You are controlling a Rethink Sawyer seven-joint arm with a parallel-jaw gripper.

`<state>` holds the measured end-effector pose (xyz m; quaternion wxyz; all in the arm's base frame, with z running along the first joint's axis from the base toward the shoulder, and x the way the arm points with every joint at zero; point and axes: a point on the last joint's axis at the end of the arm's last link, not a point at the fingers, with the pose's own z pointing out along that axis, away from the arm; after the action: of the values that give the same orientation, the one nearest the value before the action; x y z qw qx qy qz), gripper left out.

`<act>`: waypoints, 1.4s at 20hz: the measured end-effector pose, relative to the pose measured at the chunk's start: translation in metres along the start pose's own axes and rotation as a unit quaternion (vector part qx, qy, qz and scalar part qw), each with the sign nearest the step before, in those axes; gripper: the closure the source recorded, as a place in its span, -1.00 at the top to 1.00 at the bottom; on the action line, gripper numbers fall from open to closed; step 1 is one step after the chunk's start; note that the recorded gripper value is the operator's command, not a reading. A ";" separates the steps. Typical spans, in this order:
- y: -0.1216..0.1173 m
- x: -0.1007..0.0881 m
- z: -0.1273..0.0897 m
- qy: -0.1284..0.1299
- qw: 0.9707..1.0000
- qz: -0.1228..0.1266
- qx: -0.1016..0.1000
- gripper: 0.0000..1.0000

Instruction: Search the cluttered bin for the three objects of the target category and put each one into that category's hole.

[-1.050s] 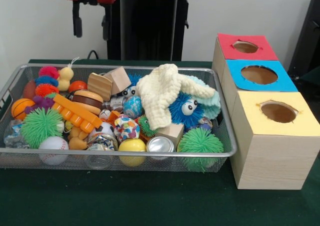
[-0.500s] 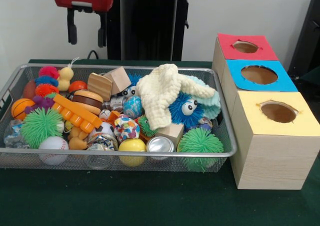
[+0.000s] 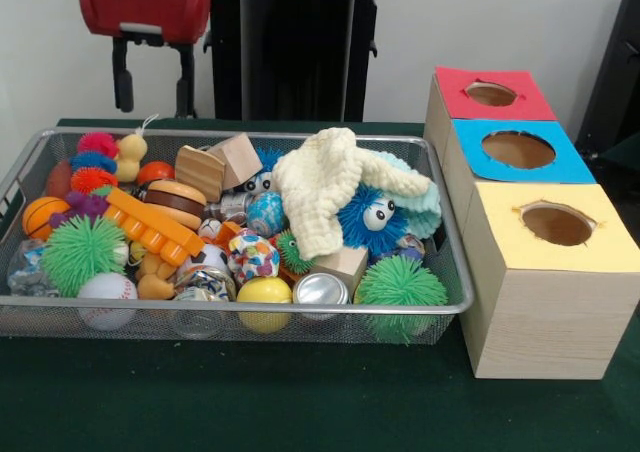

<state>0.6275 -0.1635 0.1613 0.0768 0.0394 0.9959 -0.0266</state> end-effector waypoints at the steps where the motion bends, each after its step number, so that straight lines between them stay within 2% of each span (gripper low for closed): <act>1: -0.003 -0.003 0.001 -0.001 1.000 0.002 -0.001 1.00; 12: -0.043 -0.031 0.015 -0.009 1.000 0.026 -0.014 1.00; 21: -0.073 -0.044 0.033 -0.011 1.000 0.015 -0.008 1.00; 28: -0.072 -0.049 0.036 -0.015 1.000 0.003 -0.008 1.00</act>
<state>0.6756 -0.2415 0.1364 0.0925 0.0412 0.9947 -0.0190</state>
